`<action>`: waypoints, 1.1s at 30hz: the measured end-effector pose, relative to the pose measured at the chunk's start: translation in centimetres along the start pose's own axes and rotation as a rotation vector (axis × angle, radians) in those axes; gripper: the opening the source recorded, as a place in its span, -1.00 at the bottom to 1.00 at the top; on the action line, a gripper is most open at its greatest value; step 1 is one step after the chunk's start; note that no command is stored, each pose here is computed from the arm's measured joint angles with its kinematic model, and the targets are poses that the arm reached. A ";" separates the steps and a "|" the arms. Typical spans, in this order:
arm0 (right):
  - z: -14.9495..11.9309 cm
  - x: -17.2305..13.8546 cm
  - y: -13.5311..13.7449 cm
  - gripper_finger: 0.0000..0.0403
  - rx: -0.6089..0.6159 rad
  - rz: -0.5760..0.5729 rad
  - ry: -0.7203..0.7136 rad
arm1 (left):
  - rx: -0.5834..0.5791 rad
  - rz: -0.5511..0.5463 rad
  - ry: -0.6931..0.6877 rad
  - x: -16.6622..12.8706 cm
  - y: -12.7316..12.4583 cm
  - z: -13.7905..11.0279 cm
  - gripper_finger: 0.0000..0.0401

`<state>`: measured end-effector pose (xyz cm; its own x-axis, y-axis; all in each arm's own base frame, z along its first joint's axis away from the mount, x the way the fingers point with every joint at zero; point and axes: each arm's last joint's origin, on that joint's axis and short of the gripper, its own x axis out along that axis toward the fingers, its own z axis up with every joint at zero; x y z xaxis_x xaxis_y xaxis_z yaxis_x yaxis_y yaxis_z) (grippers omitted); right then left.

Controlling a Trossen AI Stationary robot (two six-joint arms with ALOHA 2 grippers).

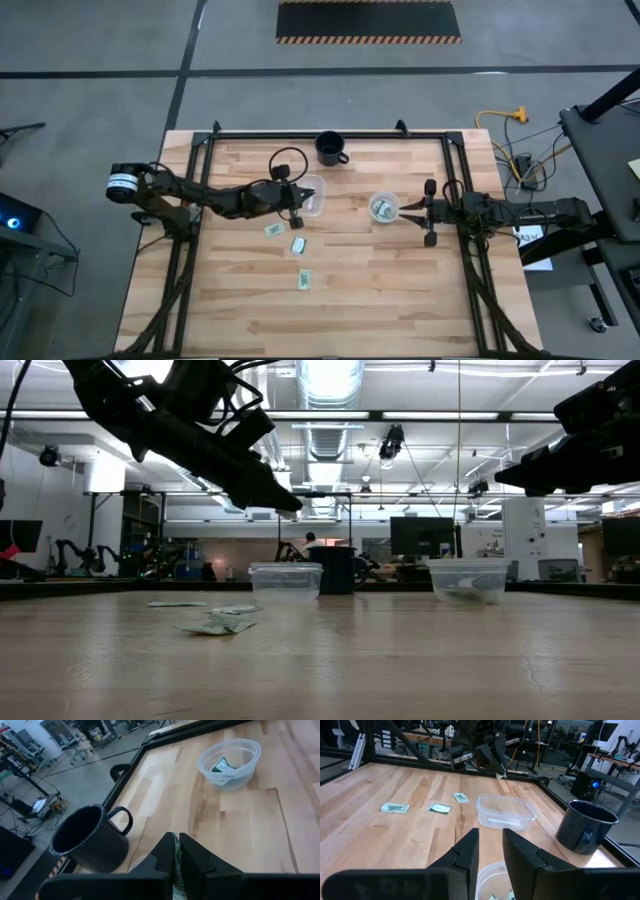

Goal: Pick and place items into bin
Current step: Put the white stevia packet into the left transparent bin

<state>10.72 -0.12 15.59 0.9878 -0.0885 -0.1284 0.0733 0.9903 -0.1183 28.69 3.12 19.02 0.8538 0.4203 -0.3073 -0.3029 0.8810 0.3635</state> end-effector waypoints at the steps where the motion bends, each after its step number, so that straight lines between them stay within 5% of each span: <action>1: 0.0 0.0 0.0 -0.61 0.000 0.000 0.000 | 0.000 0.000 0.000 0.0 0.0 0.0 -1.00; 16: 0.0 0.0 0.0 -0.64 0.000 0.000 0.000 | 0.002 0.009 0.005 0.0 0.0 -0.1 -0.79; 33: 0.0 0.0 0.0 -0.59 0.000 0.000 0.000 | 0.012 0.002 0.031 0.0 -0.1 -0.4 -0.77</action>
<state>10.72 -0.12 15.59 0.9878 -0.0885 -0.1284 0.0734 0.9903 -0.1183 28.53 3.12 18.66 0.8398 0.4286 -0.3333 -0.2992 0.8775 0.3747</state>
